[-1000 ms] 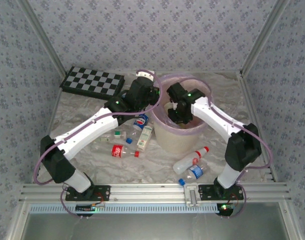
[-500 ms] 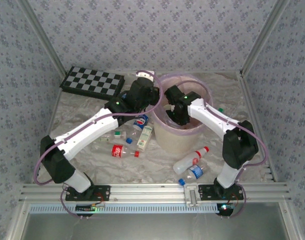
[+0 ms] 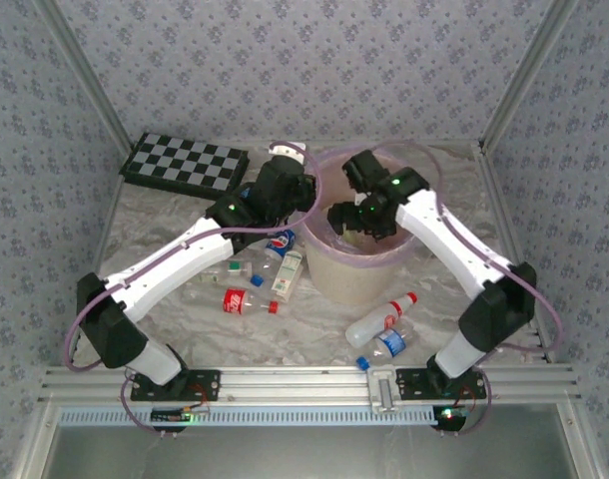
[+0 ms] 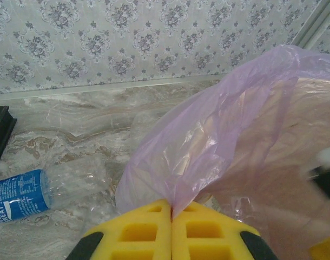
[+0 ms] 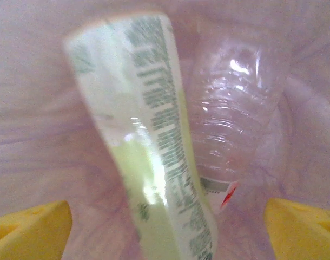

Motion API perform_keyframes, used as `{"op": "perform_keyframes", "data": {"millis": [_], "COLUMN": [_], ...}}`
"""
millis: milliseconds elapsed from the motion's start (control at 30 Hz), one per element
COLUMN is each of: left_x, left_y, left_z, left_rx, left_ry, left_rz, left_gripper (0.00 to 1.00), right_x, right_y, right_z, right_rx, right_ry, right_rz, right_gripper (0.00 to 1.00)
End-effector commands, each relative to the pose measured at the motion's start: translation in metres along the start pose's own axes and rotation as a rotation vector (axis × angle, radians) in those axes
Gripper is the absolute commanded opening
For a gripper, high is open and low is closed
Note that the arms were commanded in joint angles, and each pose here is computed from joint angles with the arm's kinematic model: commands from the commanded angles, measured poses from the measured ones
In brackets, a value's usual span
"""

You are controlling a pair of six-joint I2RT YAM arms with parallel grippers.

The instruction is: Put the plastic bottles in the bin

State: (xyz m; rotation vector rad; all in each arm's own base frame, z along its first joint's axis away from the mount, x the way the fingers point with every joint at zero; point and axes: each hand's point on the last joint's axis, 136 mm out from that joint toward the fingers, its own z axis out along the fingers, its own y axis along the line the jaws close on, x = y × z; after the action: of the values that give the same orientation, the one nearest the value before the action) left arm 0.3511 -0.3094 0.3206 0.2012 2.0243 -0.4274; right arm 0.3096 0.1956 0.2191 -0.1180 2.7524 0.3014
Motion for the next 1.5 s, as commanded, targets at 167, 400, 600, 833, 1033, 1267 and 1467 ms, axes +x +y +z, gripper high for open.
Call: {"op": "perform_keyframes", "data": {"millis": [167, 400, 600, 833, 1033, 1267, 1467], "left_x": [-0.003, -0.006, -0.005, -0.004, -0.004, -0.001, -0.002], "left_y": [0.005, 0.003, 0.004, 0.005, 0.007, 0.006, 0.006], "left_z": [-0.012, -0.012, -0.011, -0.011, -0.012, -0.012, -0.012], "left_rx": [-0.02, -0.011, -0.019, -0.021, -0.029, -0.023, -0.022], "left_ry": [0.009, 0.001, 0.012, 0.008, 0.011, 0.017, 0.013], "left_rz": [0.04, 0.045, 0.05, 0.039, 0.042, 0.034, 0.04], "left_gripper": [0.0, 0.0, 0.0, 0.0, 0.0, 0.0, 0.0], "right_x": [-0.026, -0.048, -0.048, -0.022, -0.002, 0.005, 0.004], "right_y": [-0.002, -0.079, -0.125, -0.203, -0.24, -0.264, -0.257], "right_z": [-0.124, -0.173, -0.175, -0.136, -0.08, -0.02, 0.032], "right_rx": [-0.208, -0.044, 0.028, 0.216, 0.185, 0.117, 0.053], "right_ry": [-0.26, -0.494, -0.554, -0.489, -0.382, -0.264, -0.154], "right_rz": [-0.029, 0.148, 0.268, 0.474, 0.648, 0.77, 0.776], "right_gripper": [1.0, 1.0, 1.0, 1.0, 1.0, 1.0, 1.0]}}
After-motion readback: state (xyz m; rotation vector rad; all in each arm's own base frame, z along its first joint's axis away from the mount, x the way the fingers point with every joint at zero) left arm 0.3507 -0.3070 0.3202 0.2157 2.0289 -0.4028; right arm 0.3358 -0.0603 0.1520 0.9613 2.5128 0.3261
